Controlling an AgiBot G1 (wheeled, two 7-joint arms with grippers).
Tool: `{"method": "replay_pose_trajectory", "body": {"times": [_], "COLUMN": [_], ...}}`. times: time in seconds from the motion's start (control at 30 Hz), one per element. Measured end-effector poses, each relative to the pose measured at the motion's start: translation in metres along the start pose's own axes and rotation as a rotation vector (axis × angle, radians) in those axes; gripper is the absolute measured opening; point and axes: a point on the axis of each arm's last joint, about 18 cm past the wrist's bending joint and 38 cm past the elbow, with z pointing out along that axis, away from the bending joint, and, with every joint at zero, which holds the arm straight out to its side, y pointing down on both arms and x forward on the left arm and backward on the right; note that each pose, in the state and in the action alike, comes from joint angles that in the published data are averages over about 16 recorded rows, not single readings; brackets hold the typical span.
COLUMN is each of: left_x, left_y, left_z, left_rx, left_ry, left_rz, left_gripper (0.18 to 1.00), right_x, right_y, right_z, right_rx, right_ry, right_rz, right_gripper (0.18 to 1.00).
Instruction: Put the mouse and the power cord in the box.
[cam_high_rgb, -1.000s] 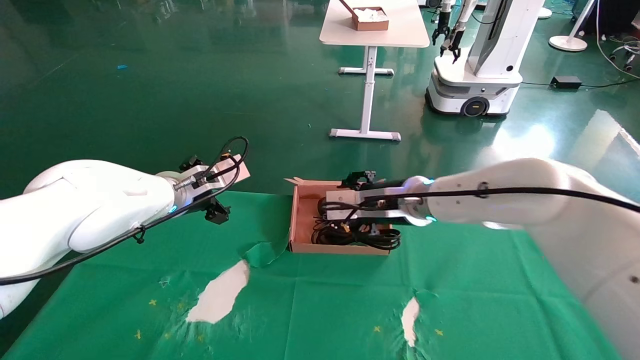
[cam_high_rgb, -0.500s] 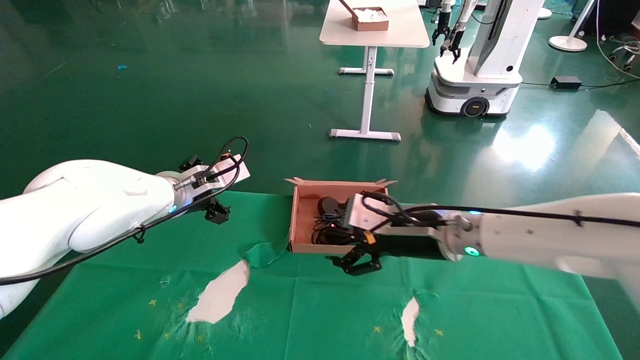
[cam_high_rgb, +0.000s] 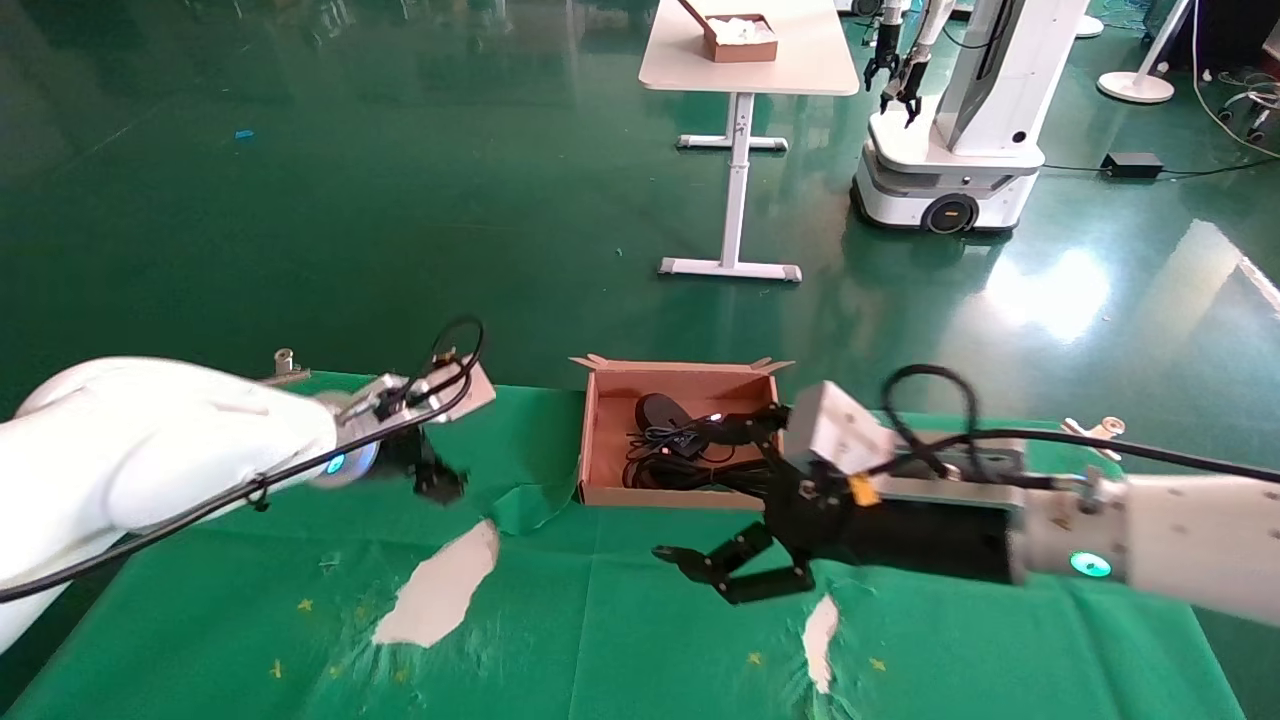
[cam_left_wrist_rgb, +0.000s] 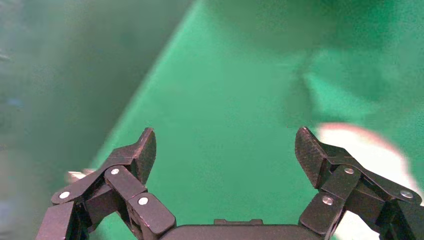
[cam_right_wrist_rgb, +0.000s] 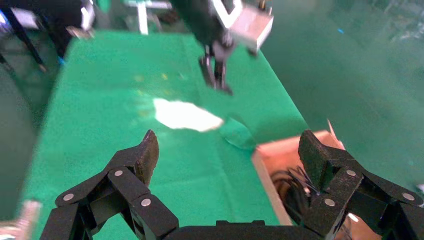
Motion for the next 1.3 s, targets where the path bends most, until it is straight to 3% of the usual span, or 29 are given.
{"method": "replay_pose_trajectory", "body": {"times": [0.33, 0.67, 1.0, 1.3], "left_x": [0.048, 0.078, 0.086, 0.08], "left_y": [0.03, 0.043, 0.049, 0.055], "left_z": [-0.01, -0.042, -0.092, -0.15], "left_rx": [0.067, 0.219, 0.441, 0.687], "left_ry": [0.269, 0.497, 0.657, 0.735], "left_rz": [-0.163, -0.272, -0.318, -0.296], "left_gripper": [1.001, 1.001, 1.001, 1.001], "right_x": [-0.03, -0.064, -0.079, -0.08], "right_y": [-0.02, -0.046, -0.058, -0.059], "right_z": [-0.054, -0.105, -0.125, -0.126], "right_rx": [0.141, 0.244, 0.279, 0.28], "right_ry": [-0.067, -0.155, -0.202, -0.203], "right_rz": [0.082, 0.116, 0.121, 0.121], "right_gripper": [1.001, 1.001, 1.001, 1.001]}}
